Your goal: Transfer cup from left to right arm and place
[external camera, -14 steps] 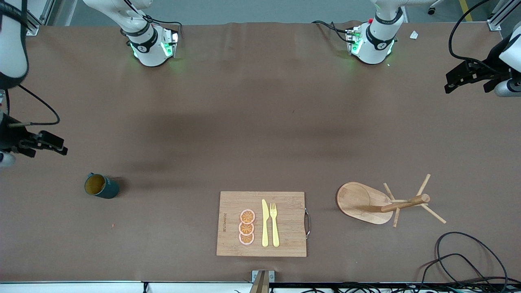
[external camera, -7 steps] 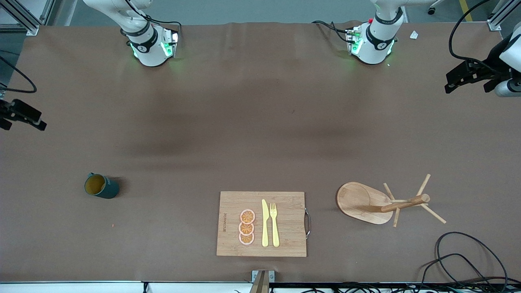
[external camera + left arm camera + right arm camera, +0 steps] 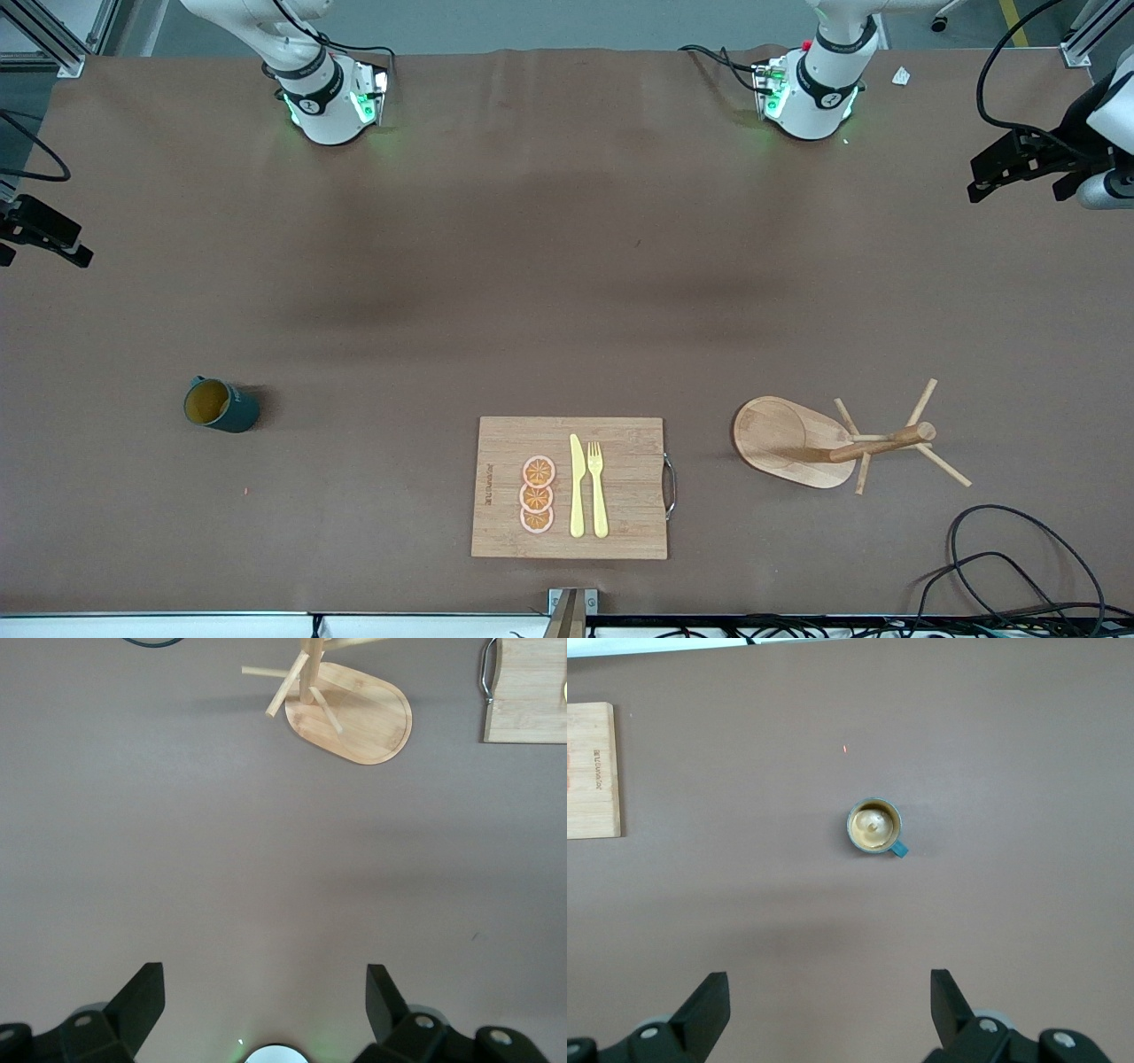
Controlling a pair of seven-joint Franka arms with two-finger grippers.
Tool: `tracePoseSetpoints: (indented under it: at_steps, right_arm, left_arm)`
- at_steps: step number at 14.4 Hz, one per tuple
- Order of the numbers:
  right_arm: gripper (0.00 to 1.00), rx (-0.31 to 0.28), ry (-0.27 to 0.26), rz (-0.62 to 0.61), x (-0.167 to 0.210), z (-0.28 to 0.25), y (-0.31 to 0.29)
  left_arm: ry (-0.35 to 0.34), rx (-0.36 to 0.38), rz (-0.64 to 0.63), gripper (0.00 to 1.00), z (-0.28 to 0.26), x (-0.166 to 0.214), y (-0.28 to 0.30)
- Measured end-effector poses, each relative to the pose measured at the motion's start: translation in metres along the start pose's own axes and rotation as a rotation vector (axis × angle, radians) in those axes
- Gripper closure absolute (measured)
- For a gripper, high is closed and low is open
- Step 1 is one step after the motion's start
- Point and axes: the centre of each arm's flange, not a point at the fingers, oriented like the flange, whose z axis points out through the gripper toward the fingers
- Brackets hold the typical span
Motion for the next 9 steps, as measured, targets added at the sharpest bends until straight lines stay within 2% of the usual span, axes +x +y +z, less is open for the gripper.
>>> tracePoseSetpoints:
  at_steps: [9]
  right_arm:
    - [0.00, -0.007, -0.012, -0.002, -0.0016, -0.0027, -0.0006]
  left_arm:
    - [-0.001, 0.003, 0.003, 0.00, 0.0008, 0.0016, 0.0015]
